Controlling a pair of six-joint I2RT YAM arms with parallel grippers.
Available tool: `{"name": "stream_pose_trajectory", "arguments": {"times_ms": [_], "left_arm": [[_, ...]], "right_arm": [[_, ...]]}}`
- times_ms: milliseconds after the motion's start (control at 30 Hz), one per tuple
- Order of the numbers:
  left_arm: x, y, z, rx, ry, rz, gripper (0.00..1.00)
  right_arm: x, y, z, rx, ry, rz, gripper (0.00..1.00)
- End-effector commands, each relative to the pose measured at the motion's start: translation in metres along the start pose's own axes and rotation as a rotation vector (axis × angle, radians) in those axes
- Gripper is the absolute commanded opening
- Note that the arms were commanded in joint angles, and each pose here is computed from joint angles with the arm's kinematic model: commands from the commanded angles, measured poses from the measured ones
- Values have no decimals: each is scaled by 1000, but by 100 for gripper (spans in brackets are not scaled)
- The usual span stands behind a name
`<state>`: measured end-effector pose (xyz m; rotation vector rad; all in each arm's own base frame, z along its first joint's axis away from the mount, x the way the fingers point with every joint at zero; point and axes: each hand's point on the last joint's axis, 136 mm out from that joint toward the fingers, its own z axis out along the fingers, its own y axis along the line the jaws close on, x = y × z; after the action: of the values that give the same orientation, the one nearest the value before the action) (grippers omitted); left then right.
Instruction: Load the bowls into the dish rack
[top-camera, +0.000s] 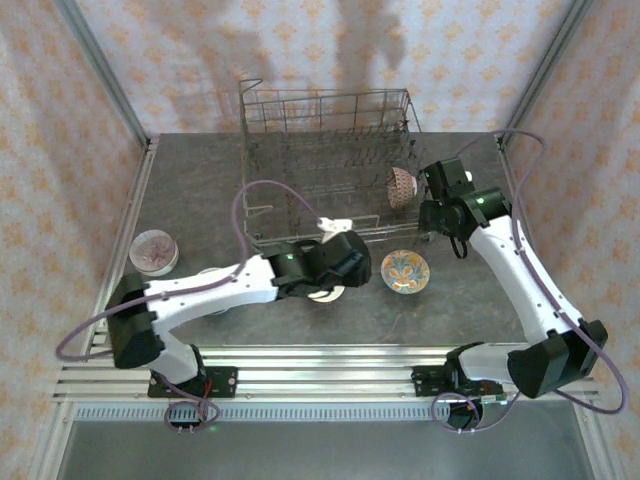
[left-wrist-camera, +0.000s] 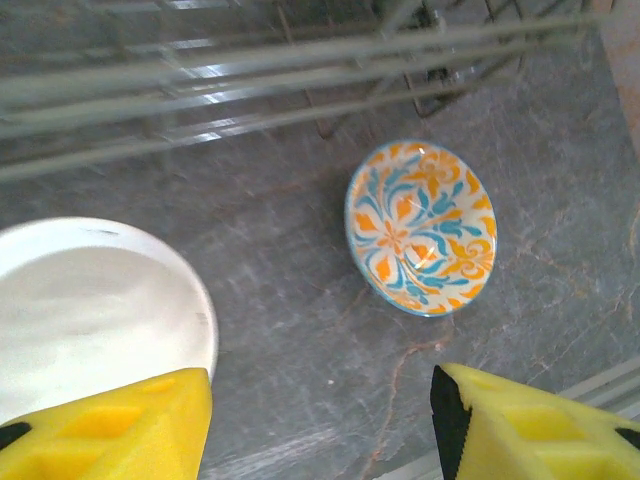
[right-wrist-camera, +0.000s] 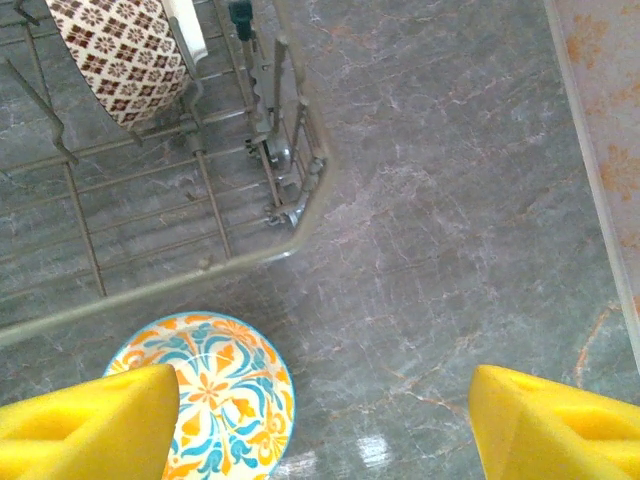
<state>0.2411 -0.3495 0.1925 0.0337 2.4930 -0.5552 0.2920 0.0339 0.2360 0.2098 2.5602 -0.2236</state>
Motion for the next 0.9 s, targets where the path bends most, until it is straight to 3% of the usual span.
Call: {"name": "stream_pose_trajectory", "arguments": {"times_ms": [0, 367, 667, 867], "left_arm": [[-5, -33, 16, 56, -25, -53, 60], [14, -50, 77, -14, 39, -88, 60], [36, -26, 120, -134, 66, -145, 59], [44, -20, 142, -133, 78, -202, 57]], "right_arm": [[-1, -16, -12, 26, -71, 18, 76], [13, -29, -16, 42, -94, 20, 76], [18, -31, -12, 50, -85, 7, 76], [19, -31, -10, 50, -80, 5, 75]]}}
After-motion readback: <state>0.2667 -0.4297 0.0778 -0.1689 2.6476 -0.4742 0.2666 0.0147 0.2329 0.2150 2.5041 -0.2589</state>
